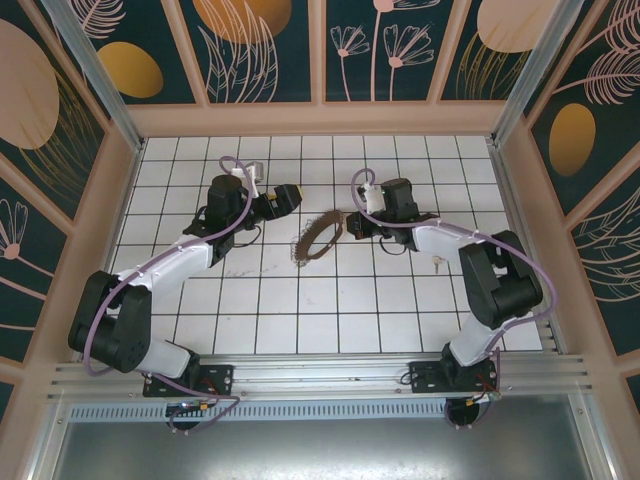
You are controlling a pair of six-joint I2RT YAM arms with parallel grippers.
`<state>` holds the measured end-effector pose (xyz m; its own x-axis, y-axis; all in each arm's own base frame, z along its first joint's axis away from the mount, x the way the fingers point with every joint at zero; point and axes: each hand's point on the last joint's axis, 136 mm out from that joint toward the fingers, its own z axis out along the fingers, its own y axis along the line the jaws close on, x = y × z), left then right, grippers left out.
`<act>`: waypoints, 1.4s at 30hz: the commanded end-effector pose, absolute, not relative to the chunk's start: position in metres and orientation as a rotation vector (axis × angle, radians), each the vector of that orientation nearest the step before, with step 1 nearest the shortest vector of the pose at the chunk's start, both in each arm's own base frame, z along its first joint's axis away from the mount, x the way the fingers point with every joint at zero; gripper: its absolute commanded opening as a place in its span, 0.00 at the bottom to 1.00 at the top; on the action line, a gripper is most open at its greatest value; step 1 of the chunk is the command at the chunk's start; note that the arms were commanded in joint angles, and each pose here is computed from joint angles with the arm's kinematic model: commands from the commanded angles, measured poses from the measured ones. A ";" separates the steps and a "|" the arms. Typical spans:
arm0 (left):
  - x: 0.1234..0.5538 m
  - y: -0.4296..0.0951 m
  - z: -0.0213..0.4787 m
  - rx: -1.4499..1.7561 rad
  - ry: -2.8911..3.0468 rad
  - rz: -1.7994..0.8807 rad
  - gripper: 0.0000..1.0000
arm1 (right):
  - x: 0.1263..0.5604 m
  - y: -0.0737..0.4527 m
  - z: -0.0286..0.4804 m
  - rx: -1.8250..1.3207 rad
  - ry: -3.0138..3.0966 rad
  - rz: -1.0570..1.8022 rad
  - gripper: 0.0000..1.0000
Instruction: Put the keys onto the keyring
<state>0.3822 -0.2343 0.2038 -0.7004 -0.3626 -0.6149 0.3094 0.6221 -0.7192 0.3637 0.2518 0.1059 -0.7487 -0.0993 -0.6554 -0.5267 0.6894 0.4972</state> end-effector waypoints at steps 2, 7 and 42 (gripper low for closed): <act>0.379 -0.249 0.218 0.080 2.033 -1.172 0.88 | 0.360 0.260 0.156 -0.636 2.066 0.992 0.00; 0.374 -0.263 0.220 0.177 2.015 -1.263 0.75 | 0.356 0.261 0.178 -0.705 1.937 0.979 0.00; 0.356 -0.325 0.216 0.704 1.875 -1.455 0.50 | 0.336 0.276 0.218 -0.845 1.783 1.143 0.00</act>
<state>0.3598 -0.3175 0.2171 -0.6639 -0.0162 -0.7477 0.7154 0.2777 -0.6412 0.3390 0.2738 0.1823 -0.5106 -0.1165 -0.8519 -0.8048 0.4133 0.4259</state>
